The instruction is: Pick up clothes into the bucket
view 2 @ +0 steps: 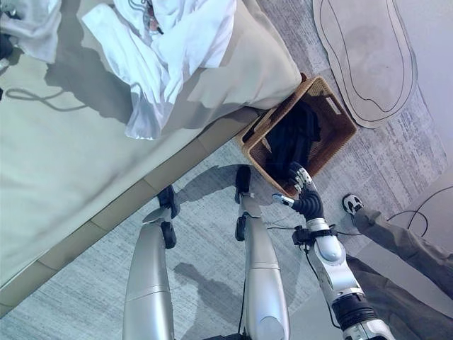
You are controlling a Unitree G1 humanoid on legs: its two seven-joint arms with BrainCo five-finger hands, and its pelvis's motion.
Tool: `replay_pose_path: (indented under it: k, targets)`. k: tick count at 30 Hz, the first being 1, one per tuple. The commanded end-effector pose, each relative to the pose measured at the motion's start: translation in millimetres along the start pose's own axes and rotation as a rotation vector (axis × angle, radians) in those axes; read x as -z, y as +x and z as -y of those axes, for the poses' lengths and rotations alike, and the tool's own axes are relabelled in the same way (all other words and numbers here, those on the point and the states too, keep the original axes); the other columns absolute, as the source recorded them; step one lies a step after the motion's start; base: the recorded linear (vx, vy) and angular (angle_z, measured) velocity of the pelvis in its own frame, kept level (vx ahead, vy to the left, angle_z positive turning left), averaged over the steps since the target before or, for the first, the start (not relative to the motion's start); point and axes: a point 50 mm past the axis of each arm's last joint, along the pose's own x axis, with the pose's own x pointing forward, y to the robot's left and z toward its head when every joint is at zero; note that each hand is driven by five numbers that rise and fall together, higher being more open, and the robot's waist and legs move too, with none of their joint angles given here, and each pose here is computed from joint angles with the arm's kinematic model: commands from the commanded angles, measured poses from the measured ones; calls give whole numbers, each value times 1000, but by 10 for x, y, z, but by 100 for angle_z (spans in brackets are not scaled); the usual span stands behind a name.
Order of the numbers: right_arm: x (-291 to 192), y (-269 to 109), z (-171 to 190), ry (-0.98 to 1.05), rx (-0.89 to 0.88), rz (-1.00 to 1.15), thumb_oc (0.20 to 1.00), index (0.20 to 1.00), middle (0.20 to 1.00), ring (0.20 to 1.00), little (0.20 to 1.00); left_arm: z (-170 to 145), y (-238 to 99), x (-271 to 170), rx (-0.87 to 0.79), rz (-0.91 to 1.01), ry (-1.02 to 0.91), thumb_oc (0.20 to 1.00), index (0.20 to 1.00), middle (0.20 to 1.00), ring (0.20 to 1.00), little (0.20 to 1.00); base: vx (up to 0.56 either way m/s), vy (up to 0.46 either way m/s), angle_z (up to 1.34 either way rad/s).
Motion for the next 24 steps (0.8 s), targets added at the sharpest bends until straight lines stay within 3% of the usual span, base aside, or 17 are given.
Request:
replay_pose_path:
  k: [1, 8, 14, 24]
  targets:
    - [14, -158, 147, -1, 44, 6, 1000, 1000, 1000, 1000, 1000, 125, -150, 102, 8, -38, -71, 200, 200, 200, 200, 200, 0, 0, 0]
    - [31, -147, 163, -17, 53, -4, 1000, 1000, 1000, 1000, 1000, 346, -313, 56, 44, -29, -130, 200, 200, 200, 200, 200, -11, -26, 0]
    - [73, -182, 251, -39, 106, -26, 1000, 1000, 1000, 1000, 1000, 649, -727, -283, 38, 75, -345, 200, 200, 200, 200, 200, -23, -47, 3]
    - [78, -233, 360, -148, 135, -49, 1000, 1000, 1000, 1000, 1000, 672, -1315, -677, -13, 180, -622, 200, 200, 200, 200, 200, 44, -60, 1]
